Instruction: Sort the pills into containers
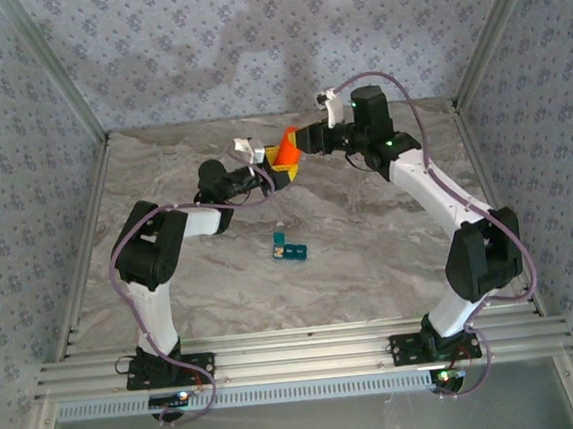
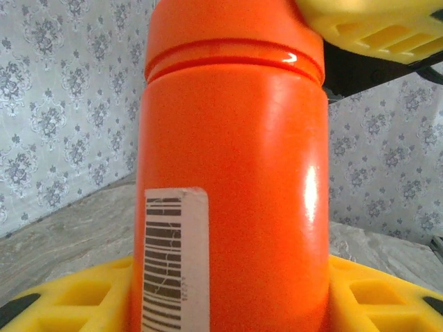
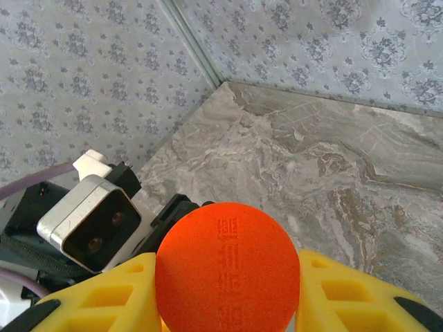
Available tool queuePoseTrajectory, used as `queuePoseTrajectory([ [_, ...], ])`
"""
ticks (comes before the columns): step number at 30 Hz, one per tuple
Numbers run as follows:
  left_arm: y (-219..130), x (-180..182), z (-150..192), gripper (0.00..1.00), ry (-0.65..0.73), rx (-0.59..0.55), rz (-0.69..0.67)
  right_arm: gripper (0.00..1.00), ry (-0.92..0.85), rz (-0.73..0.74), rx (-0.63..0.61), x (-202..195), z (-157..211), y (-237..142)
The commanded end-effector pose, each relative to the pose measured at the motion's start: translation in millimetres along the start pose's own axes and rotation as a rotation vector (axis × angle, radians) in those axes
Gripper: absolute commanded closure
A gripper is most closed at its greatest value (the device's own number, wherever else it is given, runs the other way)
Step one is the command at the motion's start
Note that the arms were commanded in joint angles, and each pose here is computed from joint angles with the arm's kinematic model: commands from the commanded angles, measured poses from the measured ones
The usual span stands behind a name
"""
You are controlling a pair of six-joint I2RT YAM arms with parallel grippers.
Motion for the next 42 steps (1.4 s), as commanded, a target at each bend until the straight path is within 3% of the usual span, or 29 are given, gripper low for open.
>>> queuePoseTrajectory([
  [1,2.2,-3.8,-26.9,1.0,0.061,-0.095,0.014,0.73,0.13,0.046,0.013,2.1,16.0,13.5],
  [10,1.5,-3.7,-25.5,1.0,0.073,-0.088,0.012,0.73,0.453,0.201,-0.182,17.6,51.5,40.0],
  [16,0.8,-3.0,-24.4,1.0,0.07,-0.081,0.007,0.69,0.478,0.187,-0.184,16.8,55.0,41.5],
  [18,0.9,-3.4,-24.3,1.0,0.069,-0.077,0.011,0.61,0.449,0.168,-0.186,13.6,46.5,32.6],
  [20,0.6,-3.4,-24.6,1.0,0.068,-0.073,0.011,0.41,0.395,0.125,-0.222,17.1,21.4,16.8],
  [22,0.3,-3.7,-24.7,1.0,0.069,-0.07,0.011,0.32,0.345,0.124,-0.226,15.8,14.5,2.2],
  [26,-1.4,-4.2,-25.3,1.0,0.072,-0.067,0.012,0.2,0.181,0.119,-0.235,14.9,9.0,-25.9],
  [33,-0.7,-6.9,-24.8,1.0,0.074,-0.058,0.038,0.2,-0.057,0.032,-0.143,16.2,-5.9,-35.1],
  [42,0.4,-8.4,-23.0,1.0,0.065,-0.04,0.063,0.2,-0.179,-0.025,0.038,24.7,-3.5,-1.6],
])
Point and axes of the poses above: each hand's point on the last joint's axis, 136 mm out from that joint toward the fingers, its own y axis out along the fingers, its own x axis along the line the jaws close on, z = x × y, the point moved 4 cm from there along -y, back along the fingers, and after that the axes turned 3 degrees about y, right-handed, at the moved point
